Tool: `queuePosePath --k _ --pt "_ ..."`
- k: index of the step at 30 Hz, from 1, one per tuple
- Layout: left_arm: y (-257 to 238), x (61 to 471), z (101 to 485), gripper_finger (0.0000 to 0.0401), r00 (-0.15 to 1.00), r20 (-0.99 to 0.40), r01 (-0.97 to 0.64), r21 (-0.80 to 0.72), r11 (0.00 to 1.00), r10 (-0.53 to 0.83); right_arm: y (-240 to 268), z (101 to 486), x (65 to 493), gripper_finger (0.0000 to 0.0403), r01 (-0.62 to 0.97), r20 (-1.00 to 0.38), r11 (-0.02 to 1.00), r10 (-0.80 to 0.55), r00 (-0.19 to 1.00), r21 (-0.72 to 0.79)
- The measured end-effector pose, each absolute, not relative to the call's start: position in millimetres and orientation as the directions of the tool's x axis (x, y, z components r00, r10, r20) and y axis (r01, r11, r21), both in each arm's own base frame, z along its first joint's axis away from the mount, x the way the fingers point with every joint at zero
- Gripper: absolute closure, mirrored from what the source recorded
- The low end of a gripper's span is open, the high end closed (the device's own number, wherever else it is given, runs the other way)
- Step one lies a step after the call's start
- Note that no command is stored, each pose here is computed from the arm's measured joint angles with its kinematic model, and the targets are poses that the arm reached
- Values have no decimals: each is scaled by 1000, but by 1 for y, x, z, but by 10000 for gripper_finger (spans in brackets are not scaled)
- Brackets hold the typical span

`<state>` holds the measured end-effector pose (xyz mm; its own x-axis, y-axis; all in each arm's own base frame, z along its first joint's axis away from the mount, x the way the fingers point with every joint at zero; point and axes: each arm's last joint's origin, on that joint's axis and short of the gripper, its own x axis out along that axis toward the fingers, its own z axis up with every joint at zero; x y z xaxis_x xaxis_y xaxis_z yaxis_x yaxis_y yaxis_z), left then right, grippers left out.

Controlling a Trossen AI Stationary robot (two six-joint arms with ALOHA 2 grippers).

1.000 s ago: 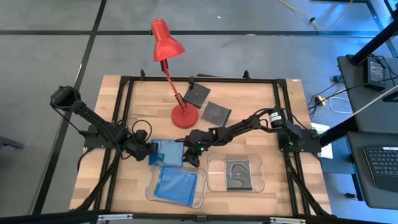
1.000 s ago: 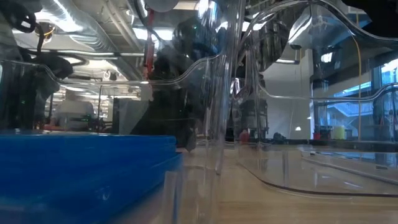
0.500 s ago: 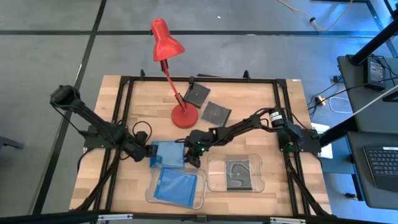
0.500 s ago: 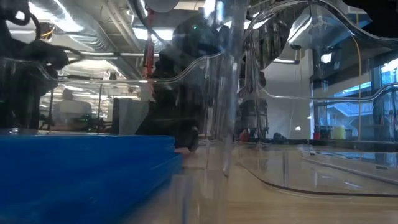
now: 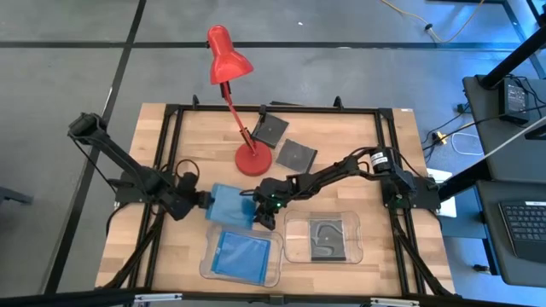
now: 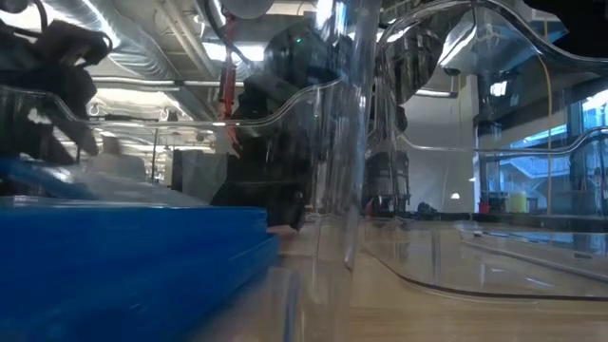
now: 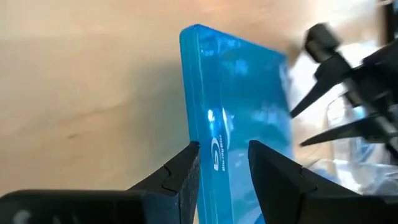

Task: Pick & place jewel cases by type
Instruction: Put the blue cd case into the left transparent bin

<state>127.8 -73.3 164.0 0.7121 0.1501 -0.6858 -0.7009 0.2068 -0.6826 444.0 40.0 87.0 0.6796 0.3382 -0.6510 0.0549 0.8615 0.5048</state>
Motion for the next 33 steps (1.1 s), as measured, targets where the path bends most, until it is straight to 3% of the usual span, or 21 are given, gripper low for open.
queuePosePath --k 8,24,33 --pt "-70 127 170 272 748 -631 -663 -710 236 204 40 88 445 240 47 -643 863 338 687 504" --pt "-70 133 179 272 805 -505 -581 -561 590 312 39 89 447 240 -27 -621 890 339 707 455" --pt "-70 133 179 272 807 -501 -550 -444 707 313 39 90 448 240 -51 -609 897 339 717 439"
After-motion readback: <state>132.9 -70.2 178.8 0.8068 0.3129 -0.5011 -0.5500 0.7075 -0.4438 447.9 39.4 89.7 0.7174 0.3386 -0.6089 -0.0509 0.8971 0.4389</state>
